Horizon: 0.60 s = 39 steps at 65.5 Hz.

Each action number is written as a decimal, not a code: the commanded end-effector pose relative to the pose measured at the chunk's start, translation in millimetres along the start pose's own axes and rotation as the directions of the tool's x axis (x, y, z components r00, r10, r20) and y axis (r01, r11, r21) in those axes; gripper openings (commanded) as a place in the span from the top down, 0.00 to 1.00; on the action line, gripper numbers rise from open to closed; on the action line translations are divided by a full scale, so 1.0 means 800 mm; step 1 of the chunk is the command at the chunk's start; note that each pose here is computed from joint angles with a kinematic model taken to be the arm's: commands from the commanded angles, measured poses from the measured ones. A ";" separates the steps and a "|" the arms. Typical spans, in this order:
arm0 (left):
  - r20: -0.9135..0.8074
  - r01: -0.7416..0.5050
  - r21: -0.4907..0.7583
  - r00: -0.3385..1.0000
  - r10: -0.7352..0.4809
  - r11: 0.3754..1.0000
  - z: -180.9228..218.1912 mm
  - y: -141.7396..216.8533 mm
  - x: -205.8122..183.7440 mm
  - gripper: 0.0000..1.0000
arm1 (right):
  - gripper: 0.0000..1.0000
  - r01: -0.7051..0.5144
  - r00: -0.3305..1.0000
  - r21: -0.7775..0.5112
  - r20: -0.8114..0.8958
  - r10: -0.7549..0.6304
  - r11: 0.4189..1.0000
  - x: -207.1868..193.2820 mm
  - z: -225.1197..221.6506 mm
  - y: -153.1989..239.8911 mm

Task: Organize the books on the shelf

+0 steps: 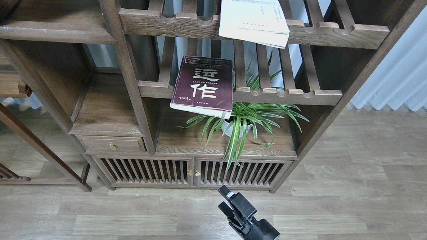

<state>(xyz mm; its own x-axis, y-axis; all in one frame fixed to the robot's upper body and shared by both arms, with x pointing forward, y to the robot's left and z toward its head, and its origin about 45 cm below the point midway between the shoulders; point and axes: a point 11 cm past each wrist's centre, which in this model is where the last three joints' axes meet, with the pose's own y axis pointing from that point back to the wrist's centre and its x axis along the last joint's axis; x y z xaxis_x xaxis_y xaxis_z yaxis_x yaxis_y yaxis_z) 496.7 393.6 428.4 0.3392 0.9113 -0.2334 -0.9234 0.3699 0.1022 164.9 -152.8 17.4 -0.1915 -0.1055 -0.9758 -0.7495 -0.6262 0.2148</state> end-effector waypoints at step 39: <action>-0.023 0.006 -0.019 1.000 -0.006 1.000 -0.021 0.037 0.018 0.77 | 0.04 -0.003 1.000 0.018 -0.004 0.003 1.000 0.001 -0.008 0.000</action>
<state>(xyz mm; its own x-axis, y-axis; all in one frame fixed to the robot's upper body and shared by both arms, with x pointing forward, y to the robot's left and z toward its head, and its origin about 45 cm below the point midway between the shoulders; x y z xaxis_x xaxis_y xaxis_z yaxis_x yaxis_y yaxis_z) 471.3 414.2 410.7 0.3406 0.9067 -0.2486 -0.9235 0.3723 0.0927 169.3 -157.8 16.7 -0.1902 -0.1101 -0.9756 -0.7593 -0.6134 0.2173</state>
